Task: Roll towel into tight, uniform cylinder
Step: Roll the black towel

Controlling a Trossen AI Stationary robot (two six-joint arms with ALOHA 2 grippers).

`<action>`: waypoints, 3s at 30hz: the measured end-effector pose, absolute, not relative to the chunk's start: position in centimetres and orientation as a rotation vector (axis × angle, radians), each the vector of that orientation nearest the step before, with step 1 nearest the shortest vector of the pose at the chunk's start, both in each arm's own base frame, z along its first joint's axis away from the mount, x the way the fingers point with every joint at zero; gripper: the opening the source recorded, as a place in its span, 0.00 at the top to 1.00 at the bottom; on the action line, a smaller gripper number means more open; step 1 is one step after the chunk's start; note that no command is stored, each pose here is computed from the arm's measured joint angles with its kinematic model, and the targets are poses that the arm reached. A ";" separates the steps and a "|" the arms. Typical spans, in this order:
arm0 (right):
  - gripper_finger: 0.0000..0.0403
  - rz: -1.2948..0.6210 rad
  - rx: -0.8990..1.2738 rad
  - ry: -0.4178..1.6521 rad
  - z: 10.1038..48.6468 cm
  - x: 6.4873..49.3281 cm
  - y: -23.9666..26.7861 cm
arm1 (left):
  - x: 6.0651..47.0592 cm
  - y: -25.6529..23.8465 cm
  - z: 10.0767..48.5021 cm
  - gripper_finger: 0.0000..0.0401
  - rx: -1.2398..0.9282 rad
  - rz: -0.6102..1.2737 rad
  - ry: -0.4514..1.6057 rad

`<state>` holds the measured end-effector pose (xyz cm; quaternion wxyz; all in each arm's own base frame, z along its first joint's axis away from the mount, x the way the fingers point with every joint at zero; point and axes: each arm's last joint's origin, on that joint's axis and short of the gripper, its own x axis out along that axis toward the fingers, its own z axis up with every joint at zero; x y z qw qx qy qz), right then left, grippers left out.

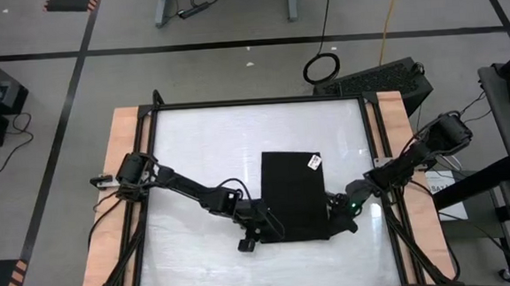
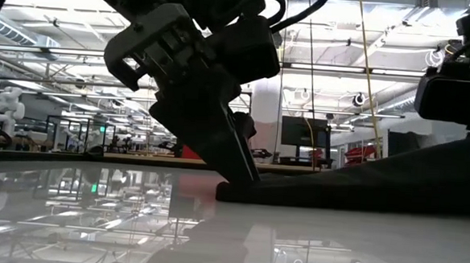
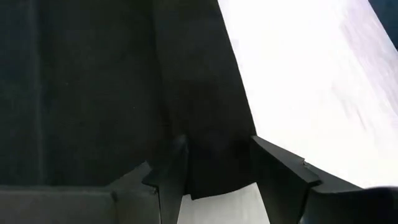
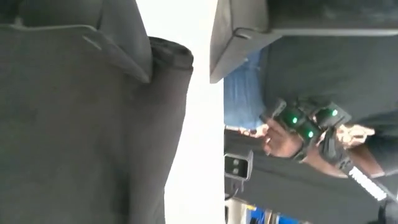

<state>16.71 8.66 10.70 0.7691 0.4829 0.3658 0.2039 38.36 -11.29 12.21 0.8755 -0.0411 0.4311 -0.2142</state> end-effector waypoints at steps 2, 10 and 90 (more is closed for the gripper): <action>0.59 0.460 1.033 0.799 10.8 16.6 8.8 | 38.3 -11.3 12.2 0.55 -0.086 -0.449 0.900; 0.57 0.510 0.948 0.805 11.5 15.8 9.1 | 38.3 -11.4 12.2 0.55 -0.095 -0.471 0.904; 0.44 0.038 0.305 0.596 16.4 18.3 0.5 | 41.0 -7.0 17.4 0.55 -0.082 -0.452 0.779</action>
